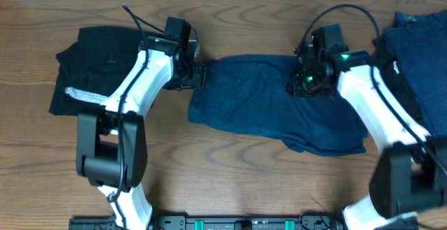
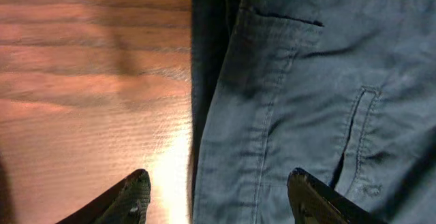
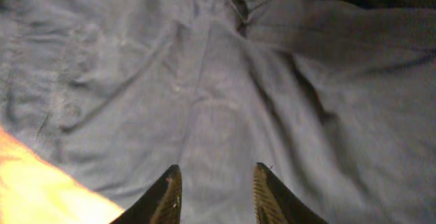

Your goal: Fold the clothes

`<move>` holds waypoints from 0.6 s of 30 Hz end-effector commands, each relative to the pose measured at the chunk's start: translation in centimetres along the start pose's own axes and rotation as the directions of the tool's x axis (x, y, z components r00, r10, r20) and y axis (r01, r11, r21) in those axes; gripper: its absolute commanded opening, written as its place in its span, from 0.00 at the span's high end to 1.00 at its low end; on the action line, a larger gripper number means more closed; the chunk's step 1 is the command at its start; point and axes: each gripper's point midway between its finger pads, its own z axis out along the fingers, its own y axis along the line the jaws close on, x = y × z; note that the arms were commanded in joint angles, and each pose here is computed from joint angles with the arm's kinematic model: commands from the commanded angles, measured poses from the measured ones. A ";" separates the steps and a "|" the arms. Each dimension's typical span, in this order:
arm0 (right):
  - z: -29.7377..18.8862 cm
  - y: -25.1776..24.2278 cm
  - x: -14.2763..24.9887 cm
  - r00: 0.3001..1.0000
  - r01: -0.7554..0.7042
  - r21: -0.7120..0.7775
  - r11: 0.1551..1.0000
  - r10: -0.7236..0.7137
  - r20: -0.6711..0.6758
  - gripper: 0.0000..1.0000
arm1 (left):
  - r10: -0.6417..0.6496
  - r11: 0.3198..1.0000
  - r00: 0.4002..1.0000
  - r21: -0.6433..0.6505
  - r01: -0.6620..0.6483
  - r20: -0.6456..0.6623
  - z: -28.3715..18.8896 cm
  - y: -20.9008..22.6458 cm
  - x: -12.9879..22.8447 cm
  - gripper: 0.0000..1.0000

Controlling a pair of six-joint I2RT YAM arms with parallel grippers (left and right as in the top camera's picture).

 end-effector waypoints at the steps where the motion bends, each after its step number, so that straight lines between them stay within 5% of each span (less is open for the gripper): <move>1: 2.5 0.0 0.3 0.999 -0.001 -0.006 1.000 0.001 -0.053 0.70 | 0.020 1.000 1.000 0.021 -0.020 -0.022 1.2 -0.3 0.1 0.33; 8: 6.0 -0.5 0.9 0.993 0.023 -0.029 0.999 -0.027 -0.113 0.71 | 0.034 0.999 0.997 0.018 -0.033 -0.069 3.9 -0.7 0.8 0.33; 18: 10.4 -2.1 1.8 0.983 0.052 -0.019 0.998 -0.055 -0.175 0.88 | 0.021 1.000 0.990 0.007 -0.020 -0.139 5.7 -0.3 2.2 0.33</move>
